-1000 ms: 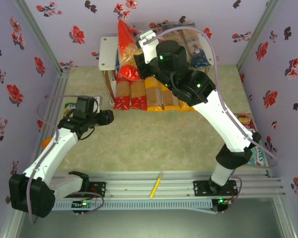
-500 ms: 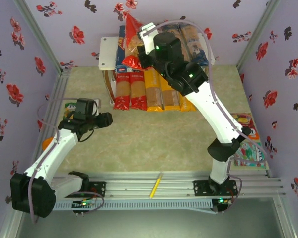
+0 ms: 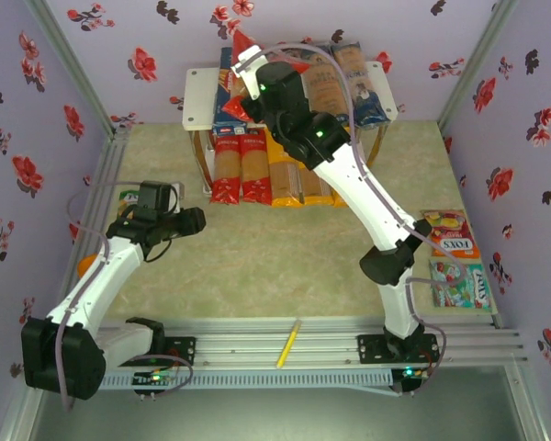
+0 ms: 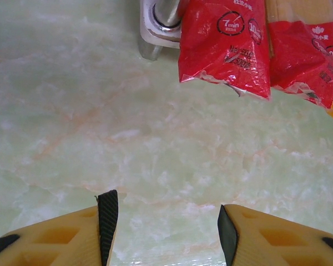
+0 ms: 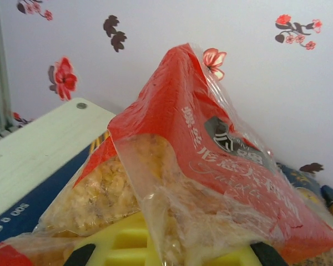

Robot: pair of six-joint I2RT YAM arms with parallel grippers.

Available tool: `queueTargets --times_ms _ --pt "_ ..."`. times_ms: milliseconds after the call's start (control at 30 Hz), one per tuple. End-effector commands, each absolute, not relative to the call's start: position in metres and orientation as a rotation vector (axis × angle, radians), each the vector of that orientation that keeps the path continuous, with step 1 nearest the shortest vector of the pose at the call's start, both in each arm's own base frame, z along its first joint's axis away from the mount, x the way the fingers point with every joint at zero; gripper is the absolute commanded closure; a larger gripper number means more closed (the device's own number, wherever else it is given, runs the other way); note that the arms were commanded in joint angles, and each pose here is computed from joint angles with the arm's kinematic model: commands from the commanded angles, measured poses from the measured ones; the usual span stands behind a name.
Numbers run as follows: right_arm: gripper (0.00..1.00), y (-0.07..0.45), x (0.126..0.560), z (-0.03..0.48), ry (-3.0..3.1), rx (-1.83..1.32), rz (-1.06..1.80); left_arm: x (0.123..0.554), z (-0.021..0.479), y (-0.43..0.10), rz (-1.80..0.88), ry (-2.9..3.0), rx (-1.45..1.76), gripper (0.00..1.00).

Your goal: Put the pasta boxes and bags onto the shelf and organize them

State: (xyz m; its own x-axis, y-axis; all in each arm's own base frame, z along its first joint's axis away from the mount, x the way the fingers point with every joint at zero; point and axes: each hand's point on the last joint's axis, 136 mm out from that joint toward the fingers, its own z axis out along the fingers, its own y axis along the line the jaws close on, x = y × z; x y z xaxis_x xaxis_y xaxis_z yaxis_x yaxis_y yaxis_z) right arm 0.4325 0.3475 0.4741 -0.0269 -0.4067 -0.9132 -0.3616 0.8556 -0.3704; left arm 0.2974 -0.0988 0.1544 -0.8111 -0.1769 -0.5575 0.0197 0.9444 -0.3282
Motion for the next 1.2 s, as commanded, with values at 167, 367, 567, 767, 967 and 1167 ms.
queueTargets --times_ms 167,367,567,767,967,1167 --pt "1.00 0.305 0.437 0.547 1.467 -0.448 -0.120 0.307 0.160 -0.100 -0.456 2.478 -0.101 0.48" --pt "1.00 0.303 0.449 0.534 1.489 -0.483 -0.150 0.311 0.160 -0.101 -0.460 2.479 -0.102 0.48" --pt "1.00 0.300 0.465 0.521 1.508 -0.504 -0.156 0.311 0.157 -0.099 -0.457 2.487 -0.111 0.48" --pt "1.00 0.303 0.474 0.505 1.541 -0.529 -0.131 0.313 0.156 -0.100 -0.459 2.491 -0.115 0.48" --pt "1.00 0.300 0.484 0.484 1.599 -0.525 -0.132 0.315 0.153 -0.101 -0.464 2.499 -0.114 0.48" --pt "1.00 0.304 0.490 0.462 1.655 -0.536 -0.089 0.317 0.151 -0.102 -0.469 2.503 -0.111 0.48"
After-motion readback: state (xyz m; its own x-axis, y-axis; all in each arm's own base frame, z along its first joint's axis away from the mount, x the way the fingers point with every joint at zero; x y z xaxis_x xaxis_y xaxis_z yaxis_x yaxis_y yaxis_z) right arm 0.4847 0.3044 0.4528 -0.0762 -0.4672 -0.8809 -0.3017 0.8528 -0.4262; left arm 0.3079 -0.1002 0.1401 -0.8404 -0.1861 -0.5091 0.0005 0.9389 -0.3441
